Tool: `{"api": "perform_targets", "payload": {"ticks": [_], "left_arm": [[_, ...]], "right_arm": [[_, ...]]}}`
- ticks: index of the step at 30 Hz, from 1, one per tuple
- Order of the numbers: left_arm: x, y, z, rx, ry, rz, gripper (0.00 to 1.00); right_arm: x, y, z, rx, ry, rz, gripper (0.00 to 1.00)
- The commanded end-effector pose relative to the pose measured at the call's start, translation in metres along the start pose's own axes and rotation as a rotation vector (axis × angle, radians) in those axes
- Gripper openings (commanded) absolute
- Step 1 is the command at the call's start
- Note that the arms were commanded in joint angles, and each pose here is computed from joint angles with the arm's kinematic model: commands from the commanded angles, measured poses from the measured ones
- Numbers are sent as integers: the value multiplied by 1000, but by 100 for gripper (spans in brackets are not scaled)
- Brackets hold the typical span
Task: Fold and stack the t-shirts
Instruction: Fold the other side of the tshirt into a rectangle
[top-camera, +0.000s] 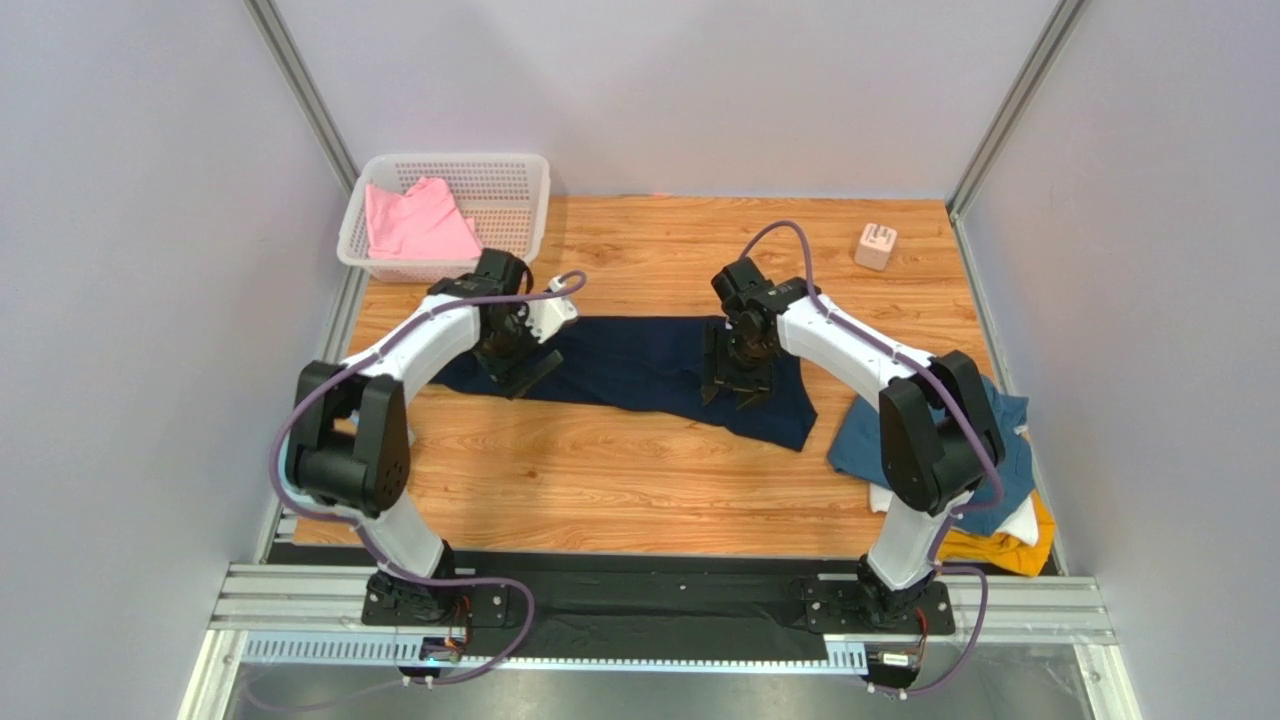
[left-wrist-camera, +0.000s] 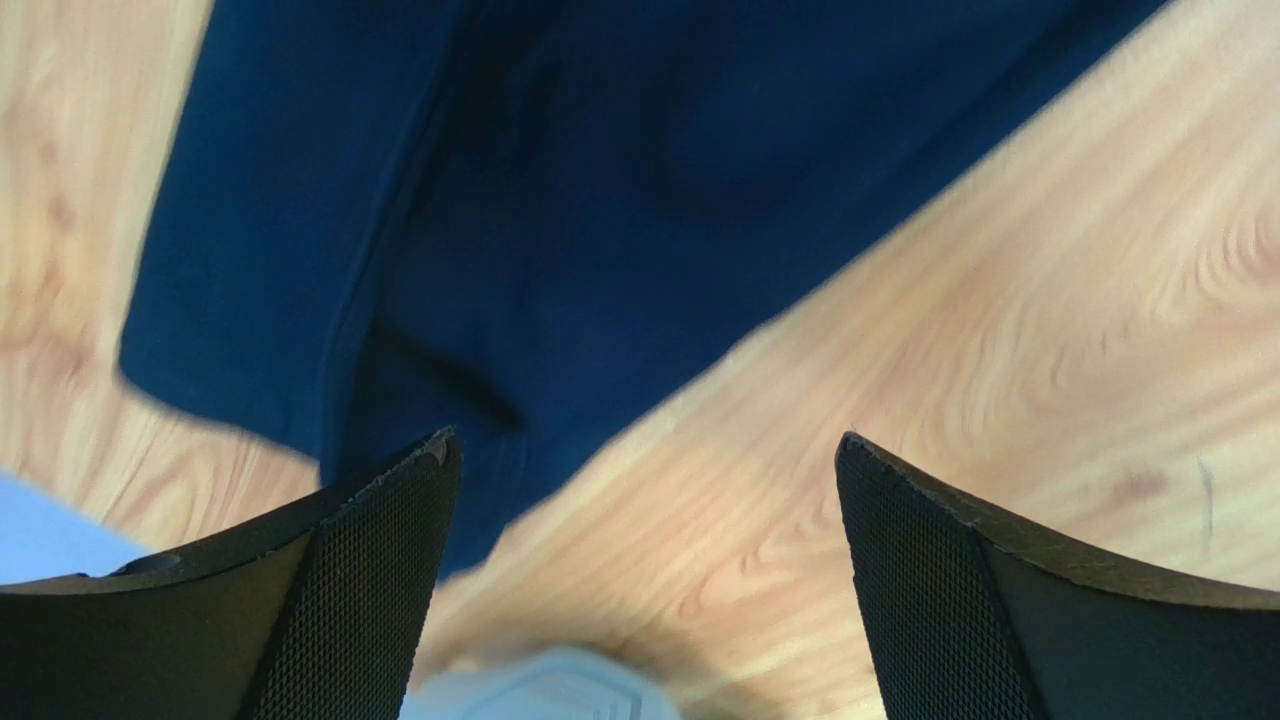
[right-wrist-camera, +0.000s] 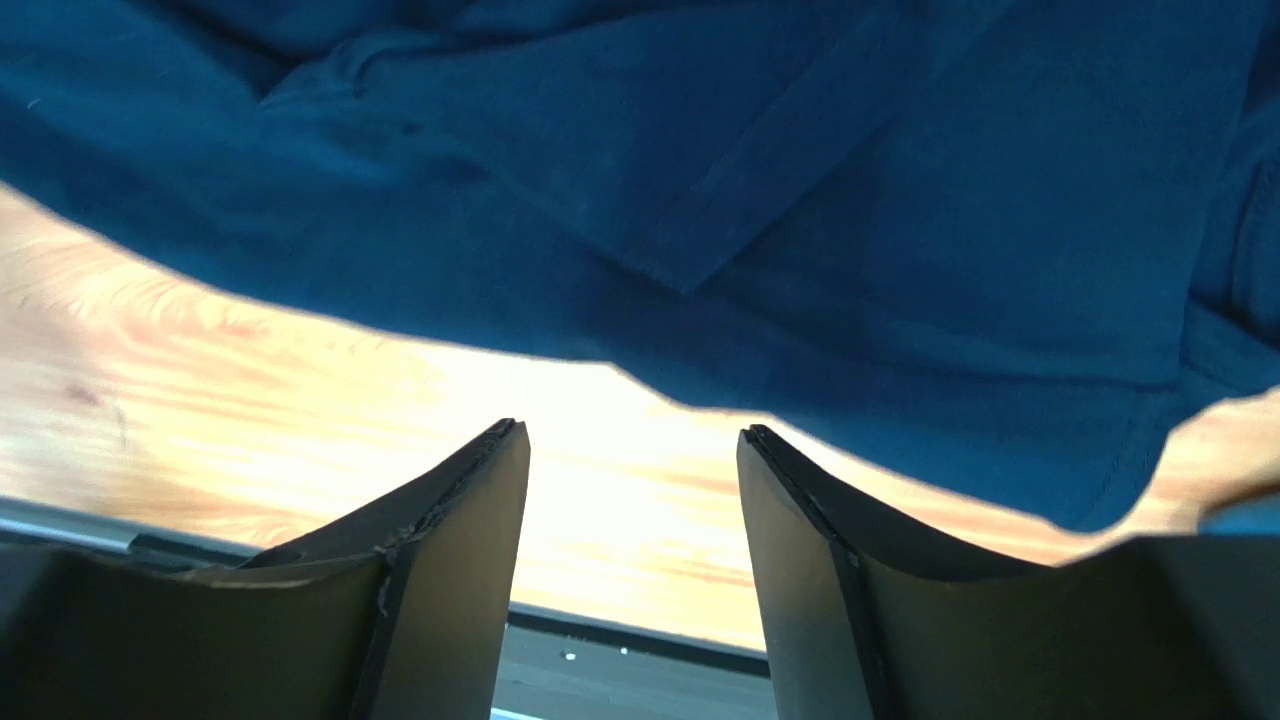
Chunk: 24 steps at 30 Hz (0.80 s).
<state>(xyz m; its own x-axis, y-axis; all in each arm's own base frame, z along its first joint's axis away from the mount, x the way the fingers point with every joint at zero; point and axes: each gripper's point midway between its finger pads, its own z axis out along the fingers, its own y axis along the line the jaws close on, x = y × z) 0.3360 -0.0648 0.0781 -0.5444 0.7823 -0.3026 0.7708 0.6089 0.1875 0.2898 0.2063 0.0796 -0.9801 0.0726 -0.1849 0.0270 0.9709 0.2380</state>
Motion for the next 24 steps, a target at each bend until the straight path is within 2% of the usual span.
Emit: {"api": "perform_targets", "payload": {"ticks": [1, 6, 11, 17, 24], "left_arm": [[-45, 29, 13, -69, -75, -34, 100], [-62, 38, 36, -63, -49, -48, 99], [-78, 35, 39, -65, -60, -28, 99], [-98, -7, 41, -24, -70, 65, 99], [-112, -36, 46, -29, -56, 156, 100]], "right_arm": [[-21, 3, 8, -15, -63, -19, 58], [-25, 3, 21, 4, -50, -14, 55], [-20, 0, 37, 6, -26, 8, 54], [-9, -13, 56, 41, -12, 38, 52], [-40, -7, 35, 33, -87, 34, 51]]}}
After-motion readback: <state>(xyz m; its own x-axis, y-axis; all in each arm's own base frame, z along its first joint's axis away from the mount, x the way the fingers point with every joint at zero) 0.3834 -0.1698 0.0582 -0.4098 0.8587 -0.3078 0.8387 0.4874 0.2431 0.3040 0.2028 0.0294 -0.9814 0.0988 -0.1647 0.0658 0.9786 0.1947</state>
